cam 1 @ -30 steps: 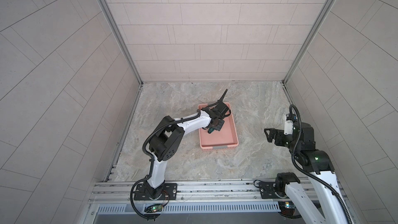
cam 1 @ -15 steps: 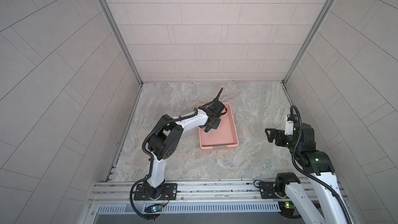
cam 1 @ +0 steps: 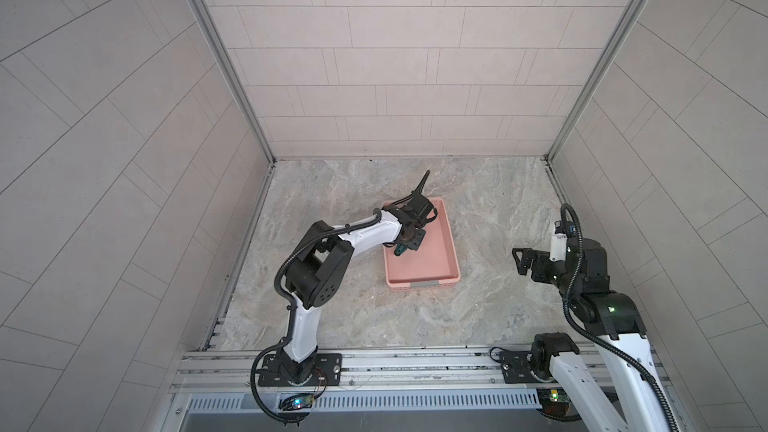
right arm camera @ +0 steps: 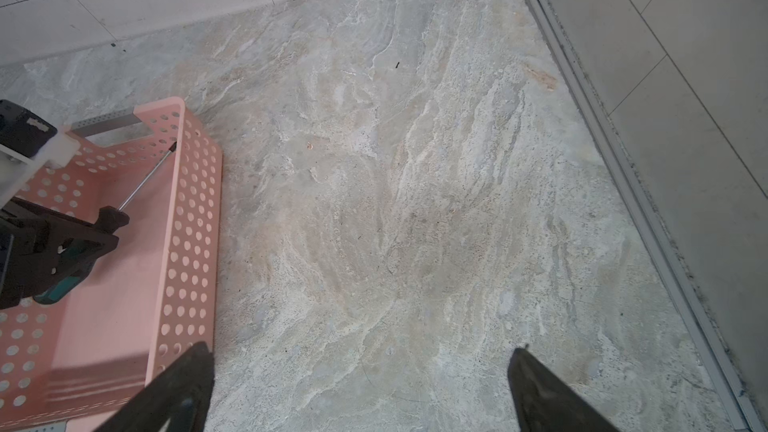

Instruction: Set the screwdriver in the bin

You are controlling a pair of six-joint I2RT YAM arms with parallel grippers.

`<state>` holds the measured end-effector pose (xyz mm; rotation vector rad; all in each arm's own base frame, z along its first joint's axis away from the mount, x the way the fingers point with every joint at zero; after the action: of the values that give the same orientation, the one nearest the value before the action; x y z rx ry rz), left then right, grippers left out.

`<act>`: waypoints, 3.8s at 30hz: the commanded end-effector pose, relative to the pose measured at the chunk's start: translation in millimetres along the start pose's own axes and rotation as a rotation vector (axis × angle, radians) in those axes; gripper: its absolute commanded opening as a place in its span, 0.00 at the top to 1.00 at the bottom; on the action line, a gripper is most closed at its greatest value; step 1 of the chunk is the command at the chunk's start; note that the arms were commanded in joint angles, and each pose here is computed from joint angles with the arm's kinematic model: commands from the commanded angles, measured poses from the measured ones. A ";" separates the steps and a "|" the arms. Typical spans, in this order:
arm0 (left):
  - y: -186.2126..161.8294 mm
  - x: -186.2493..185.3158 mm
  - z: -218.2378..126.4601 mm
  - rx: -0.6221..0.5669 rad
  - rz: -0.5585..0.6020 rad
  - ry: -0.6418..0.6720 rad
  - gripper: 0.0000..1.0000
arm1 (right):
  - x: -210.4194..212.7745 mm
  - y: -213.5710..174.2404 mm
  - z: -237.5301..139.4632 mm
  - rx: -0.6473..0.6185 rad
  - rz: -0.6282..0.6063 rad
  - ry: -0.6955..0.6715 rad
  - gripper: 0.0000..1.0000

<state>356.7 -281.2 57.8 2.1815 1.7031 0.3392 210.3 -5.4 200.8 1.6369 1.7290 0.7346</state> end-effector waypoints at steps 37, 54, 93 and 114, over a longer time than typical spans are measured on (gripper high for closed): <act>94.5 41.4 -174.4 -0.475 -0.062 0.057 0.00 | -4.2 -1.8 -1.6 -0.014 0.012 -0.027 0.00; 39.2 203.5 -160.7 -0.610 -0.330 0.191 0.00 | -19.5 50.2 32.9 -0.323 -0.033 -0.135 0.00; -24.4 298.4 -49.7 -0.708 -0.479 0.223 0.00 | -24.4 25.1 201.3 -0.260 -0.160 -0.252 0.09; -24.0 297.9 -48.8 -0.704 -0.477 0.223 0.00 | -17.0 25.2 203.7 -0.216 -0.206 -0.225 0.00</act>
<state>383.4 19.5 75.8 1.2547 1.8127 0.8882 380.6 -27.4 81.4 1.3494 1.5878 0.5821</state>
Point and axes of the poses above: each gripper's point midway between its finger pads, its own z axis out along the fingers, its own x axis along the line the jaws close on, y = z × x, the point moved 1 cm from there along -z, back along the fingers, and after that the axes turned 15 degrees about -z, right-handed, at the moved point
